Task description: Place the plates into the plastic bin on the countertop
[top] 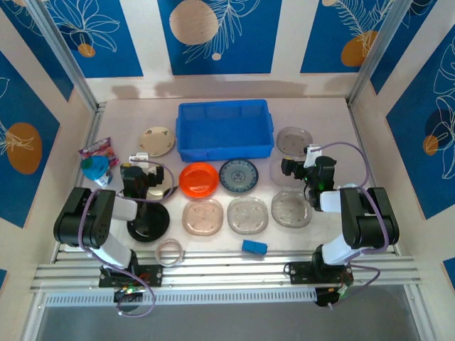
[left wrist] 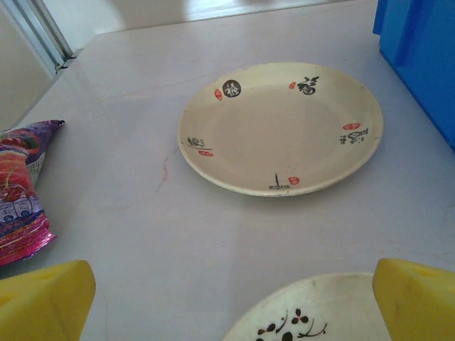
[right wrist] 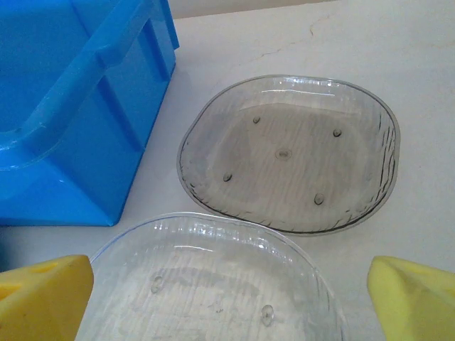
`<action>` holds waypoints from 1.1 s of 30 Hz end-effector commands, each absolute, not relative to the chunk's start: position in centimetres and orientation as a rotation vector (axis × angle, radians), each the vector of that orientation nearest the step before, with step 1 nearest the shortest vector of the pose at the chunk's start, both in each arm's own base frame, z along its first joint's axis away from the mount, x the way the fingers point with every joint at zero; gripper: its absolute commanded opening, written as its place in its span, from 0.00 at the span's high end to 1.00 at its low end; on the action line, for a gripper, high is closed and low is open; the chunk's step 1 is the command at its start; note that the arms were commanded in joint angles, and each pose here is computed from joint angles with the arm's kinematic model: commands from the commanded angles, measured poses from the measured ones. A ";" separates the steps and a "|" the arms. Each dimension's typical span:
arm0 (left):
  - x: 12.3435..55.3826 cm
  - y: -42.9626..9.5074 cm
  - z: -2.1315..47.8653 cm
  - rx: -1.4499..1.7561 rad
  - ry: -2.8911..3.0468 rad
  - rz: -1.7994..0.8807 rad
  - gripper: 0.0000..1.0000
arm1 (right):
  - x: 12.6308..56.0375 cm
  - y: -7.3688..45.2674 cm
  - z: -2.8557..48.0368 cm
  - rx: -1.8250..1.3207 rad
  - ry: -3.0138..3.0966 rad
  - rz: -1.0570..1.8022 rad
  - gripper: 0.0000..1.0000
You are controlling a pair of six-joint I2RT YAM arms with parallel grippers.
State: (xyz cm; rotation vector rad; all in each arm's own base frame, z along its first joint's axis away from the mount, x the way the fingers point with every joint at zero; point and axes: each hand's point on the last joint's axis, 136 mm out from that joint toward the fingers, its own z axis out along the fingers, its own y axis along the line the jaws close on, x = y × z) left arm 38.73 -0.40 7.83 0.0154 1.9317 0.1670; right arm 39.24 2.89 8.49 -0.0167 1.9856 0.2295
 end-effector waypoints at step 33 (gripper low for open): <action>39.4 -0.1 11.4 -0.009 1.937 0.195 0.00 | 39.8 2.5 11.0 -0.010 1.965 0.163 0.01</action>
